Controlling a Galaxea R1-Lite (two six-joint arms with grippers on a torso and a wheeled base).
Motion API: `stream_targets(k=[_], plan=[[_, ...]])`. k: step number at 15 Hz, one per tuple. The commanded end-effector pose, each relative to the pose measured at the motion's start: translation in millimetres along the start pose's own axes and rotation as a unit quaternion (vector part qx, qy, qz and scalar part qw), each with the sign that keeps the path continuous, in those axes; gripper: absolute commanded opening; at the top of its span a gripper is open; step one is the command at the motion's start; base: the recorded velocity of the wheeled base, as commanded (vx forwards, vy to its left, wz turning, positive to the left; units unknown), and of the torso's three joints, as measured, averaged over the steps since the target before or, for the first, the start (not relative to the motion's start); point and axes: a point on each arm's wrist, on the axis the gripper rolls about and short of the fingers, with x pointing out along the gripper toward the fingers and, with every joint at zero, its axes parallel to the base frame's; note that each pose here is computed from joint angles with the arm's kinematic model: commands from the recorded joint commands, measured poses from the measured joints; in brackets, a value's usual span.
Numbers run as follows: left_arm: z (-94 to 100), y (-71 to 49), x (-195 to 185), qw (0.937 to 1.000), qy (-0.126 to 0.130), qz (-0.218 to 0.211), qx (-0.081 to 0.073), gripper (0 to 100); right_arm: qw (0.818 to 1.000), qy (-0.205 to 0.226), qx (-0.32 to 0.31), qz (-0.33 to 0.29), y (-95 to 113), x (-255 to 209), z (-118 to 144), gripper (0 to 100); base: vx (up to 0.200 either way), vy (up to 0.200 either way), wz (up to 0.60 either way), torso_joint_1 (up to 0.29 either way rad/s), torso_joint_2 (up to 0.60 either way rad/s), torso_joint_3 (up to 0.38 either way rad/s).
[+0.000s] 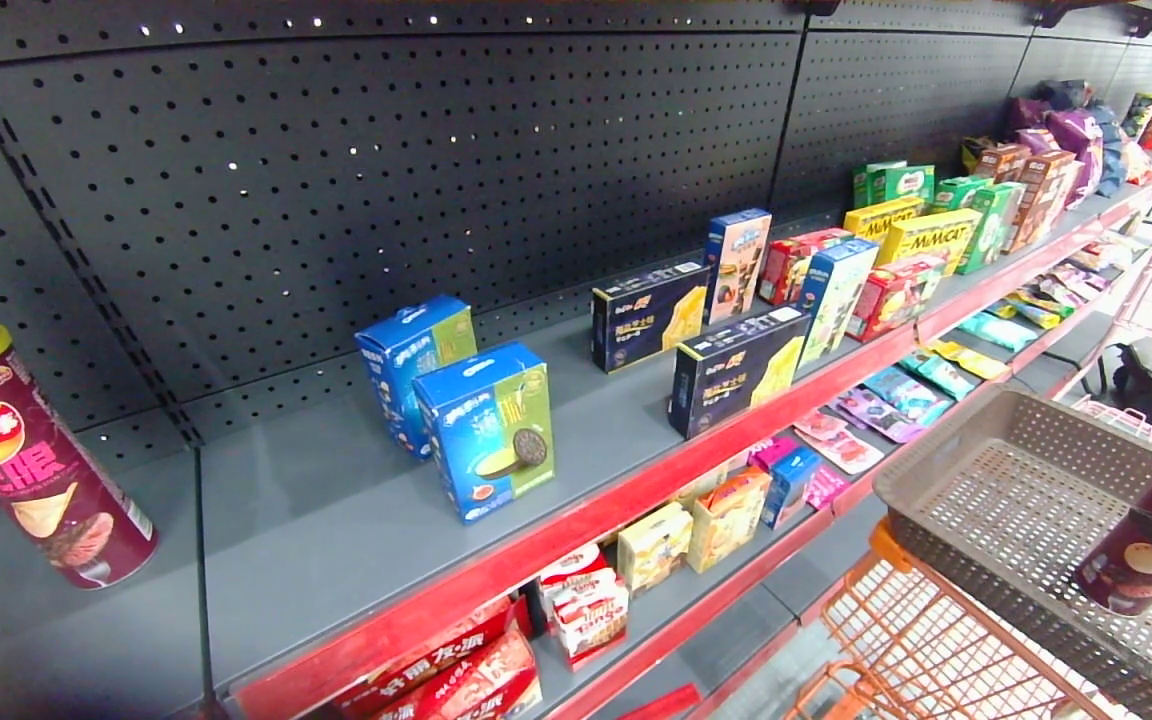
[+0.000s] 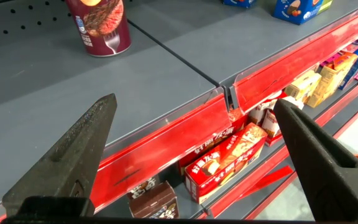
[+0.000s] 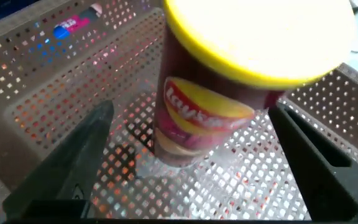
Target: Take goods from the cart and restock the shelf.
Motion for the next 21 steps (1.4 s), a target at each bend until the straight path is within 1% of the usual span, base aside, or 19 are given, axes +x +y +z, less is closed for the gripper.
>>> stream_targets(k=[1,4,9,14,15,21], plan=[[0.0,0.0,0.1,1.0000,0.001,0.000,0.000,100,1.000,-0.001,0.000,0.000,-0.9,5.8,-1.1,100,0.000,0.000,0.00,0.000,0.00,0.000],[0.0,0.0,0.1,1.0000,0.001,0.000,0.000,100,1.000,-0.005,-0.002,0.001,-2.2,14.4,1.0,100,0.000,0.000,0.00,0.000,0.00,0.000],[0.0,0.0,0.0,1.0000,0.000,0.000,0.000,100,1.000,-0.002,-0.006,0.018,3.3,32.0,0.6,100,0.000,0.000,0.00,0.000,0.00,0.000],[0.0,0.0,0.1,1.0000,0.001,0.000,0.000,100,0.999,-0.010,-0.010,0.030,8.1,52.0,2.8,100,0.000,0.000,0.00,0.000,0.00,0.000],[0.0,0.0,0.1,1.0000,0.001,0.001,0.000,100,0.999,-0.008,-0.009,0.031,8.1,53.9,1.9,0,0.000,0.000,0.00,0.000,0.00,0.000],[0.0,0.0,0.0,1.0000,0.000,0.000,0.000,100,0.999,-0.022,-0.012,0.028,7.8,49.3,8.8,0,0.000,0.000,0.00,0.000,0.00,0.000]])
